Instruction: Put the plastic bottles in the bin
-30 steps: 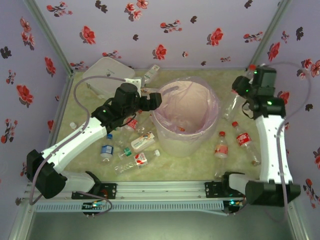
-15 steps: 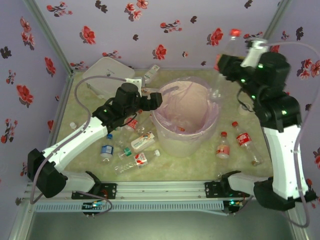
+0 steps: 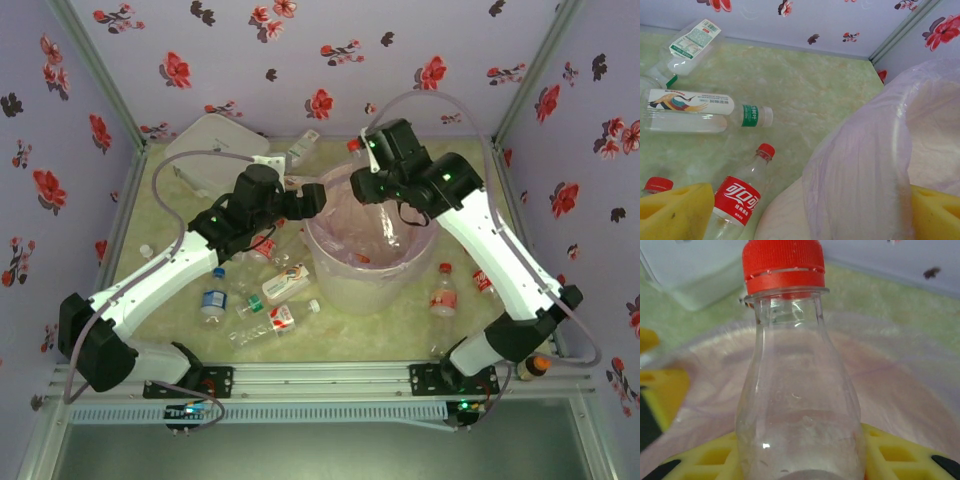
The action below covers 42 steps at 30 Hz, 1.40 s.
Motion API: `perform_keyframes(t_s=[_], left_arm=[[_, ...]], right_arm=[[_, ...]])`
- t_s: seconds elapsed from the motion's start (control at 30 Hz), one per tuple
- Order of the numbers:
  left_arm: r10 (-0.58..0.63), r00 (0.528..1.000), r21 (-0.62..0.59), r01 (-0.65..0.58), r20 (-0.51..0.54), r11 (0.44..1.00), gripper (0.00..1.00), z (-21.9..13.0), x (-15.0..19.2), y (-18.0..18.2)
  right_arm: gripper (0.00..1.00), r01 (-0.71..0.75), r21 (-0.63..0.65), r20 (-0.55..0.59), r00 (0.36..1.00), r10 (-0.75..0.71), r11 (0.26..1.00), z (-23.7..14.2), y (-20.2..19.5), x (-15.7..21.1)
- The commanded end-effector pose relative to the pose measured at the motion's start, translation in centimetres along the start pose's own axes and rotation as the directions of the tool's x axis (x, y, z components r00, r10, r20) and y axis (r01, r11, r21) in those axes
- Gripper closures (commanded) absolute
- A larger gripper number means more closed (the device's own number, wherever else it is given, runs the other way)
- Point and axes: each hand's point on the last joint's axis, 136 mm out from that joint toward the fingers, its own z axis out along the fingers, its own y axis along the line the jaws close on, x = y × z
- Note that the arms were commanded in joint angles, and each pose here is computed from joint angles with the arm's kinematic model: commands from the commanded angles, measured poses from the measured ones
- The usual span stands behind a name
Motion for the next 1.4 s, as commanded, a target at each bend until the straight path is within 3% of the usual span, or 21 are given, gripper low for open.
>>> perform_keyframes(t_s=[0.0,0.17,0.3,0.37,0.5,0.67,1.03,1.2,1.37], left_arm=[[0.027,0.999,-0.082,-0.03,-0.043,0.996,0.08,0.9,1.5,1.8],[0.018,0.999,-0.091,-0.021,-0.034,0.996,0.08,0.9,1.5,2.0],[0.01,1.0,-0.086,-0.012,-0.024,0.996,0.08,1.0,1.3,1.9],[0.009,1.0,-0.086,-0.011,-0.025,0.996,0.08,1.0,1.4,1.9],[0.009,1.0,-0.087,-0.011,-0.027,0.996,0.08,1.0,1.5,1.9],[0.008,1.0,-0.09,-0.01,-0.028,0.996,0.08,1.1,1.7,2.1],[0.008,1.0,-0.089,-0.01,-0.023,0.996,0.08,1.0,1.6,2.1],[0.009,1.0,-0.09,-0.011,-0.021,0.996,0.08,1.0,1.6,2.1],[0.012,1.0,-0.091,-0.014,-0.025,0.996,0.08,1.1,1.6,2.1]], right_arm=[[0.97,0.014,-0.004,-0.137,0.99,-0.014,1.0,2.0,0.4,3.6],[0.96,-0.009,-0.011,-0.196,0.98,0.007,1.0,5.1,0.8,6.3],[0.89,-0.026,-0.025,-0.248,0.969,0.019,0.999,7.7,1.4,8.4],[0.81,-0.038,-0.032,-0.267,0.963,0.028,0.999,8.9,1.7,9.3],[0.52,-0.063,-0.047,-0.296,0.954,0.046,0.997,10.6,2.3,10.6],[0.25,-0.036,-0.032,-0.259,0.965,0.026,0.999,10.8,1.9,9.9],[0.07,0.014,-0.059,-0.17,0.985,-0.024,0.998,5.8,1.4,6.6],[0.01,0.011,-0.112,-0.005,1.0,-0.012,0.994,0.1,1.3,3.1],[0.01,0.0,-0.014,0.147,0.989,0.002,1.0,-5.3,-1.6,0.6]])
